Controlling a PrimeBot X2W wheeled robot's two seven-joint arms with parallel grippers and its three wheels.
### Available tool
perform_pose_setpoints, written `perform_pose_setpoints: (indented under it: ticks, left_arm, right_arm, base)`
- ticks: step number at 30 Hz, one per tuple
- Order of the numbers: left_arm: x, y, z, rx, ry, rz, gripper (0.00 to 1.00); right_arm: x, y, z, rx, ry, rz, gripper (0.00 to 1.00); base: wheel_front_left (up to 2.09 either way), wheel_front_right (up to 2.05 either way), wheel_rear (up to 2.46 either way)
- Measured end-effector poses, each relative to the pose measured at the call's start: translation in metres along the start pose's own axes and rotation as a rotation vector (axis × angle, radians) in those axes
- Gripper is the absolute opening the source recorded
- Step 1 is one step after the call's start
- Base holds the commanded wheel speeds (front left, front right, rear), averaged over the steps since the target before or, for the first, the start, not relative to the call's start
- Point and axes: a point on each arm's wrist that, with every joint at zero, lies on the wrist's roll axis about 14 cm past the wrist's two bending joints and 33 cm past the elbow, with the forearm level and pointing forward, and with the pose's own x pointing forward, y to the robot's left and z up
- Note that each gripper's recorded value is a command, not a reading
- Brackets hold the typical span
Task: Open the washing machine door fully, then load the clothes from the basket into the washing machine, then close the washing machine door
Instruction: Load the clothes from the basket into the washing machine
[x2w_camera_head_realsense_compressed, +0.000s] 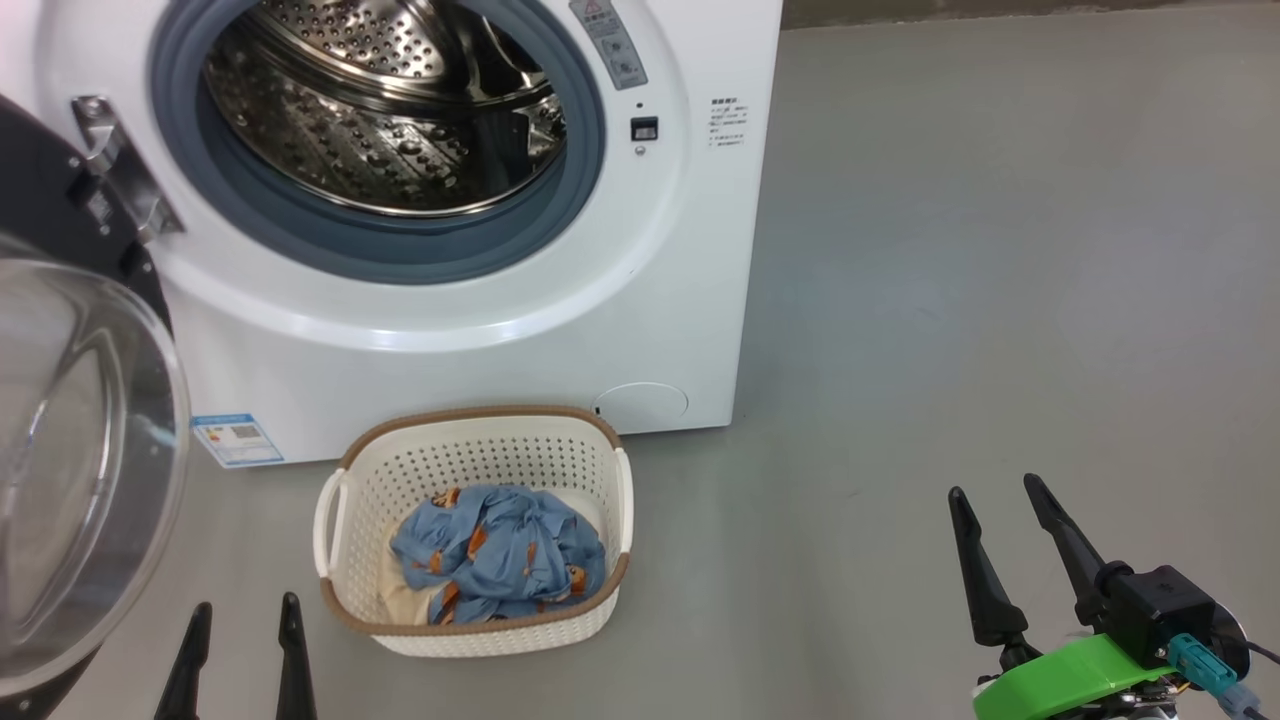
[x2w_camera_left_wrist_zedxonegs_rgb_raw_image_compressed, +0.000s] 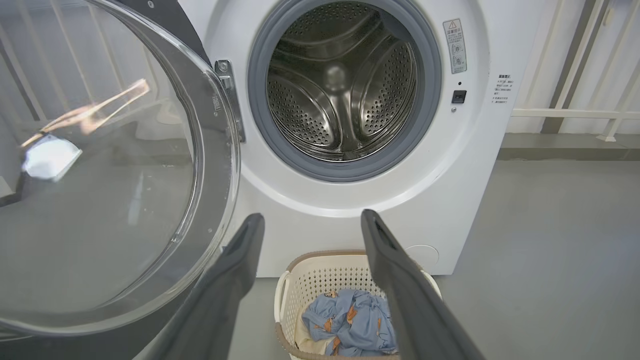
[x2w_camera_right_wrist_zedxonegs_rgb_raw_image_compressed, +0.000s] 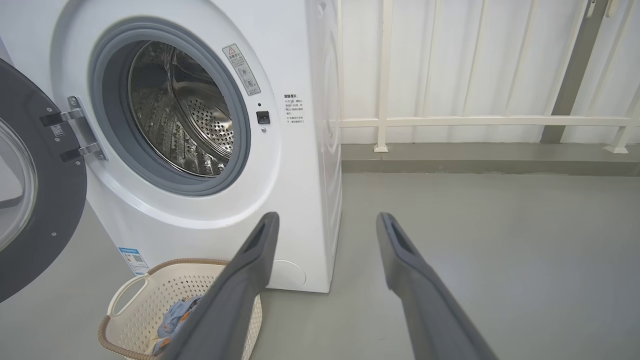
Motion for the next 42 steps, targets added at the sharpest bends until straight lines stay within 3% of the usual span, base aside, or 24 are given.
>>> perform_pose_setpoints:
  ticks: [19,42]
  left_arm:
    - [0.007,0.008,0.004,0.033,-0.013,0.033,1.0]
    - [0.004,0.007,0.0,0.02,-0.001,0.032,1.0]
  right_arm:
    - [0.004,0.002,-0.01,0.005,0.026,0.008,1.0]
    - [0.004,0.004,-0.011,0.006,0.03,0.014,1.0]
  base:
    - [1.77,-1.43,-0.34]
    - [0.11,-0.11,0.0]
